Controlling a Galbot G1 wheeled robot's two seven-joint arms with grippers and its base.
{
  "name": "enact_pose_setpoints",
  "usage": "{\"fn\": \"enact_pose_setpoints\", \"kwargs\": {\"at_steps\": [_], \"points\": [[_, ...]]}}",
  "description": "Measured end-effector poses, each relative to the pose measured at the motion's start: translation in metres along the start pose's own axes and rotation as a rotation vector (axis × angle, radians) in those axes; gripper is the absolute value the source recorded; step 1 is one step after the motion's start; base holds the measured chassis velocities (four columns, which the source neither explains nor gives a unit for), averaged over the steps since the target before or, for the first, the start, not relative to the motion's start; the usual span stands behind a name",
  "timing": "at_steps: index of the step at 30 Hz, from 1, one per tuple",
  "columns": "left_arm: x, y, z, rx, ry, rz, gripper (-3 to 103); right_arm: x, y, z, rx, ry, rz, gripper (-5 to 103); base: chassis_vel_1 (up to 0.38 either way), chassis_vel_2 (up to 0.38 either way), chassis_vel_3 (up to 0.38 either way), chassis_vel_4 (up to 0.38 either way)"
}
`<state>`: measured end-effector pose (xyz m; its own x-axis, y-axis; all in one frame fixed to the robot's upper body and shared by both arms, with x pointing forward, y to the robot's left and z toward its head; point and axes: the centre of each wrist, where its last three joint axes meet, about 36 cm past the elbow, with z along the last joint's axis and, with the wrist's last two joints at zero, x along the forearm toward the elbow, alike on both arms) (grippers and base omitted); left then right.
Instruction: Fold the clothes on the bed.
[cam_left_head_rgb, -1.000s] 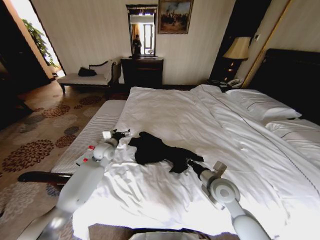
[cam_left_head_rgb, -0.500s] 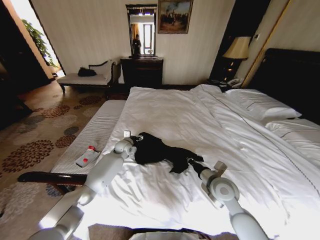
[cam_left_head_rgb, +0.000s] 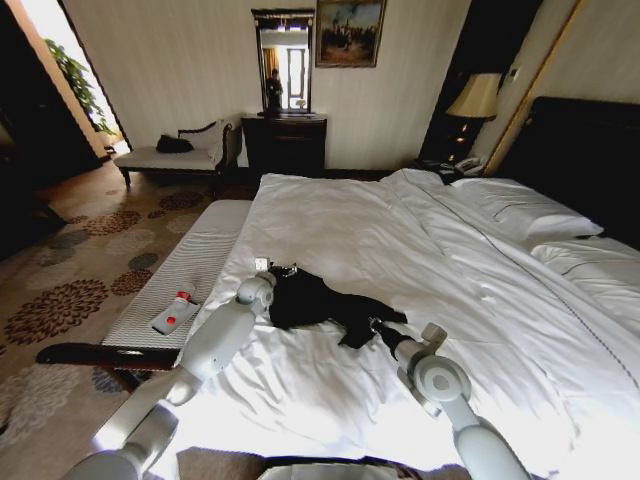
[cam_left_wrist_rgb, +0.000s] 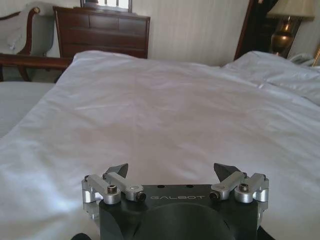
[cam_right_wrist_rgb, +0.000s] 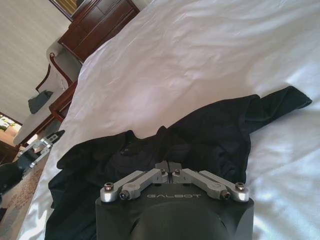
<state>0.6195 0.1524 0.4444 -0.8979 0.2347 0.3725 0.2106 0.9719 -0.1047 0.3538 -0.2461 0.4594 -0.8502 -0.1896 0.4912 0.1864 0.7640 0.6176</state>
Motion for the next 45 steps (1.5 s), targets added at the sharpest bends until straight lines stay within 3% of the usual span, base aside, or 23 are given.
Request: {"fn": "enact_pose_setpoints", "kwargs": {"at_steps": [3,5,11,16,25,28,30,33,36,37,40,43,45], "points": [[-0.005,-0.004,-0.001,0.002,0.036,-0.010,98,-0.001,0.000,0.002,0.002,0.004,0.001,0,0.000,0.000,0.000,0.000],[-0.013,-0.010,-0.006,0.023,0.121,-0.040,97,-0.002,0.000,0.003,0.006,0.008,0.003,0,0.000,0.000,0.000,0.000],[-0.017,-0.008,-0.024,0.069,0.236,-0.069,91,-0.005,0.001,0.008,0.012,0.016,0.003,0,0.000,0.000,0.000,0.000],[-0.021,-0.001,-0.026,0.082,0.238,-0.081,89,-0.008,0.004,0.012,0.020,0.026,-0.003,0,0.000,0.000,0.000,0.000],[-0.040,0.006,-0.024,0.174,0.246,-0.077,81,-0.015,0.008,0.019,0.037,0.047,-0.011,0,0.000,0.000,0.000,0.000],[-0.045,0.005,-0.023,0.220,0.262,-0.051,66,-0.016,0.007,0.019,0.040,0.048,-0.010,0,0.000,0.000,0.000,0.000],[-0.046,0.005,-0.024,0.225,0.263,-0.047,66,-0.016,0.007,0.019,0.040,0.048,-0.010,0,0.000,0.000,0.000,0.000],[-0.050,0.003,-0.024,0.236,0.256,-0.032,49,-0.016,0.007,0.020,0.042,0.047,-0.008,0,0.000,0.000,0.000,0.000],[-0.051,0.002,-0.025,0.237,0.252,-0.027,44,-0.016,0.007,0.020,0.042,0.047,-0.006,0,0.000,0.000,0.000,0.000],[-0.052,0.003,-0.025,0.238,0.249,-0.023,34,-0.016,0.007,0.021,0.042,0.048,-0.005,0,0.000,0.000,0.000,0.000],[-0.052,0.004,-0.024,0.240,0.249,-0.022,28,-0.016,0.007,0.023,0.042,0.049,-0.005,0,0.000,0.000,0.000,0.000],[-0.051,0.007,-0.023,0.247,0.250,-0.023,12,-0.016,0.007,0.023,0.043,0.048,-0.005,0,0.000,0.000,0.000,0.000],[-0.051,0.007,-0.023,0.248,0.252,-0.023,12,-0.016,0.007,0.023,0.043,0.048,-0.004,0,0.000,0.000,0.000,0.000]]}}
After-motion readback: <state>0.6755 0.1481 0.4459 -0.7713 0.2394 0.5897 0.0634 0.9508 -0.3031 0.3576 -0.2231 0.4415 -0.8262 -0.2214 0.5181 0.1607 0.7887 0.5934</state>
